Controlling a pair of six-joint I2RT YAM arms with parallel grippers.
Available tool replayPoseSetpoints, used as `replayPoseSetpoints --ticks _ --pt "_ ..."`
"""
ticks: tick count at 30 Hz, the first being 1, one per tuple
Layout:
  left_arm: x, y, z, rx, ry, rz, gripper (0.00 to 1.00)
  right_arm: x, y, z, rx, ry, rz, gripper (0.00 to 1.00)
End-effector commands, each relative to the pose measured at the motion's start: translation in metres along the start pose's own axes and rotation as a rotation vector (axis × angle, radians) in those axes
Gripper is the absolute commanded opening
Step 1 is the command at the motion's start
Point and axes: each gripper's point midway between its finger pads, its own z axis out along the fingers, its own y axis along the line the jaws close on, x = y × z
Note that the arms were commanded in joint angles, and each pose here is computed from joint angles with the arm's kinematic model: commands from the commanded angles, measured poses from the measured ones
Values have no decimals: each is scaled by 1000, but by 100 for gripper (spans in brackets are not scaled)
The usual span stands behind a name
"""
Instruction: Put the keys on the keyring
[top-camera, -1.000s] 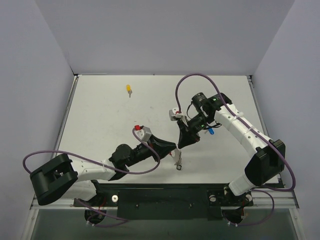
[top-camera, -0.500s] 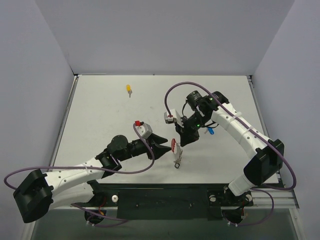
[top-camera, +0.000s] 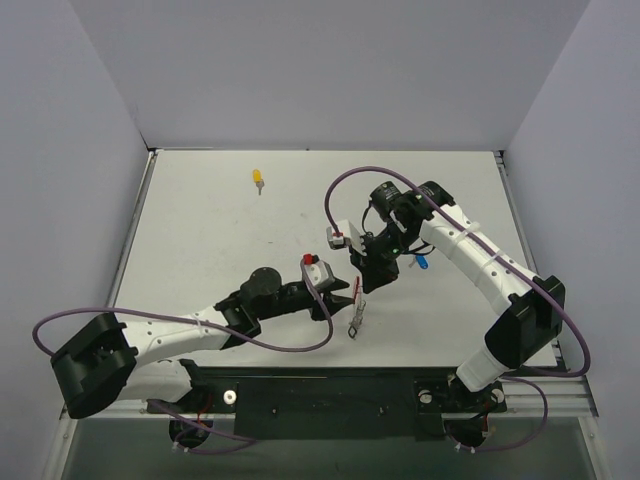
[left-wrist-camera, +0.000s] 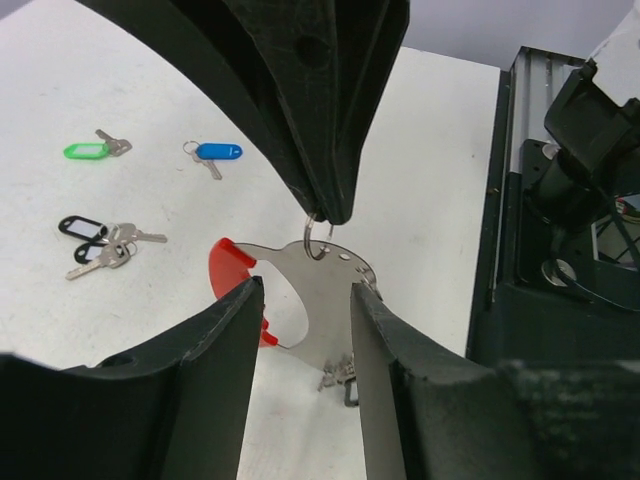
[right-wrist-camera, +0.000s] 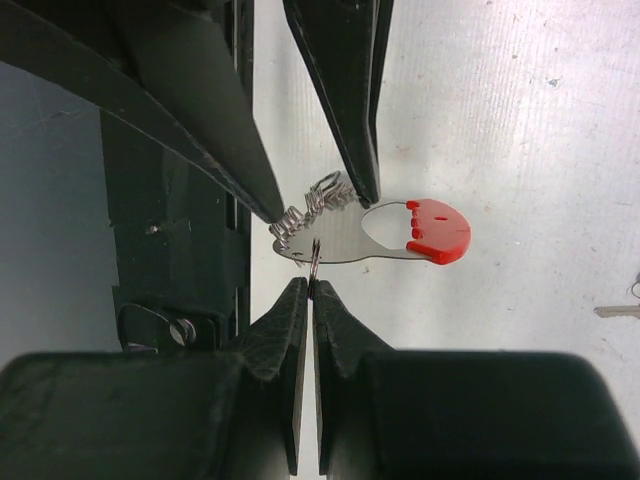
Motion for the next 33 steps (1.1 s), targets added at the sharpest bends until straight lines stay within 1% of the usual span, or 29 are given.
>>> replayPoseSetpoints --ticks 1,7,10,11,16,23,26,33 --pt "-37 6 9 -19 -148 77 48 -3 11 -4 -42 2 7 0" --pt "-36 1 13 11 -178 38 42 -4 12 -3 -51 -5 1 0" --pt "-38 -5 13 42 -204 14 41 -5 14 -3 -56 -10 -3 0" --pt "-35 -6 14 47 -201 0 38 -5 14 -4 -57 -12 -3 0" --pt "-34 -7 13 73 -209 -31 31 -6 16 -4 -63 -14 -8 0" --pt "-38 -7 10 108 -237 -71 28 -6 17 -4 -70 -20 -13 0" --pt "-38 -10 13 132 -234 -79 26 -7 17 -4 -71 -23 -15 0" --pt "-33 -13 16 160 -225 -98 26 -8 18 -4 -76 -27 -18 0"
